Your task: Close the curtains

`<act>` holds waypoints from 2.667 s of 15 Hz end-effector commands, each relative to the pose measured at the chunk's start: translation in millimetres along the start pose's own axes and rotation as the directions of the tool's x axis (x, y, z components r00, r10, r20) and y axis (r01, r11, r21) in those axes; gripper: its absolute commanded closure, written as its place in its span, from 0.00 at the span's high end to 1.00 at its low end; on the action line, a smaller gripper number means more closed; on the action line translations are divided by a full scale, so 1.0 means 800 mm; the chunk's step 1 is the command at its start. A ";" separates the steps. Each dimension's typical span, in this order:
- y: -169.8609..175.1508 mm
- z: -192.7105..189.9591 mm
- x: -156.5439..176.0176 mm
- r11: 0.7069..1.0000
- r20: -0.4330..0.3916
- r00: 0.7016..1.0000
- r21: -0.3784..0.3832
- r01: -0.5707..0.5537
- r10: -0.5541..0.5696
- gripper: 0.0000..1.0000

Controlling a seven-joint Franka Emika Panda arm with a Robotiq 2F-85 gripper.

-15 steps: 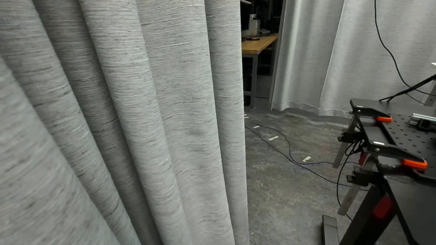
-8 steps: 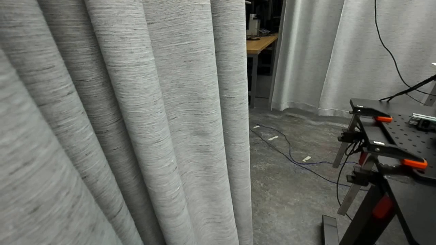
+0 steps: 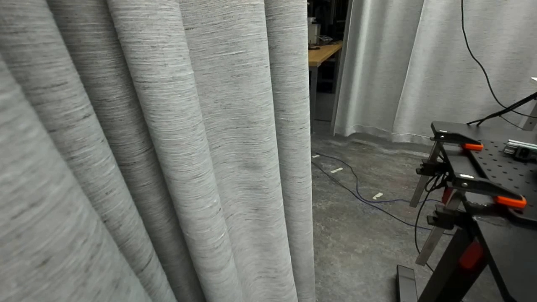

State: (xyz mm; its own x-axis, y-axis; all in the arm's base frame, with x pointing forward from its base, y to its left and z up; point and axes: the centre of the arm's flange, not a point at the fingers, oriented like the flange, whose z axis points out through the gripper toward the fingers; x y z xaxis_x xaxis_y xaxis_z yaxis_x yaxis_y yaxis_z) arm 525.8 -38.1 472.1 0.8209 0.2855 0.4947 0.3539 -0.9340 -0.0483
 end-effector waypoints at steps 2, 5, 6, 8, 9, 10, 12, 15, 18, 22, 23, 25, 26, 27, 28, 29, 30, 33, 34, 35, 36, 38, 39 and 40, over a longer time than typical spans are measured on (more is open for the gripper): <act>-0.006 0.002 -0.018 0.972 -0.094 0.974 0.098 0.214 -0.205 1.00; -0.011 -0.001 -0.022 0.932 -0.166 0.930 0.103 0.347 -0.328 1.00; -0.011 -0.001 -0.022 0.920 -0.185 0.915 0.098 0.379 -0.358 1.00; -0.010 0.002 -0.024 0.894 -0.215 0.884 0.081 0.440 -0.415 1.00; -0.009 0.006 -0.025 0.881 -0.229 0.868 0.071 0.467 -0.441 1.00; -0.008 0.009 -0.026 0.870 -0.242 0.855 0.073 0.487 -0.458 0.92; -0.008 0.017 -0.029 0.852 -0.260 0.834 0.069 0.519 -0.487 0.78; -0.010 0.027 -0.032 0.841 -0.268 0.823 0.072 0.536 -0.501 0.97; -0.013 0.036 -0.030 0.861 -0.269 0.842 0.080 0.503 -0.467 1.00; -0.029 0.044 -0.018 0.930 -0.327 0.885 0.041 0.364 -0.332 1.00; -0.033 0.043 -0.013 0.944 -0.352 0.886 0.016 0.329 -0.302 1.00; -0.042 0.041 -0.006 0.967 -0.409 0.880 -0.026 0.253 -0.241 1.00; -0.046 0.039 -0.003 0.975 -0.438 0.873 -0.045 0.217 -0.214 1.00; -0.051 0.040 0.001 0.980 -0.457 0.868 -0.065 0.186 -0.195 1.00; -0.056 0.041 0.004 0.982 -0.466 0.865 -0.070 0.173 -0.185 1.00; -0.061 0.041 0.006 0.983 -0.477 0.860 -0.081 0.163 -0.182 1.00; -0.066 0.042 0.008 0.983 -0.484 0.856 -0.088 0.160 -0.182 1.00; -0.073 0.047 0.013 0.984 -0.492 0.852 -0.081 0.160 -0.179 0.74; -0.072 0.050 0.014 0.985 -0.492 0.853 -0.084 0.152 -0.173 0.66; -0.071 0.052 0.013 0.985 -0.488 0.856 -0.081 0.152 -0.172 0.58; -0.068 0.054 0.012 0.986 -0.483 0.860 -0.081 0.144 -0.165 0.51; -0.059 0.056 0.009 0.988 -0.467 0.871 -0.083 0.130 -0.154 0.35; -0.053 0.058 0.007 0.989 -0.457 0.877 -0.087 0.121 -0.148 0.27; -0.044 0.058 0.004 0.990 -0.447 0.884 -0.095 0.105 -0.136 0.20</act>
State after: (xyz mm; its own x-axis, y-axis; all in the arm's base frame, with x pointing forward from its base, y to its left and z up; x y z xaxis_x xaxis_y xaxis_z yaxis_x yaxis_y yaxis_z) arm 528.0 19.0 440.1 0.4580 0.2963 0.8381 0.4432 -0.8934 0.0736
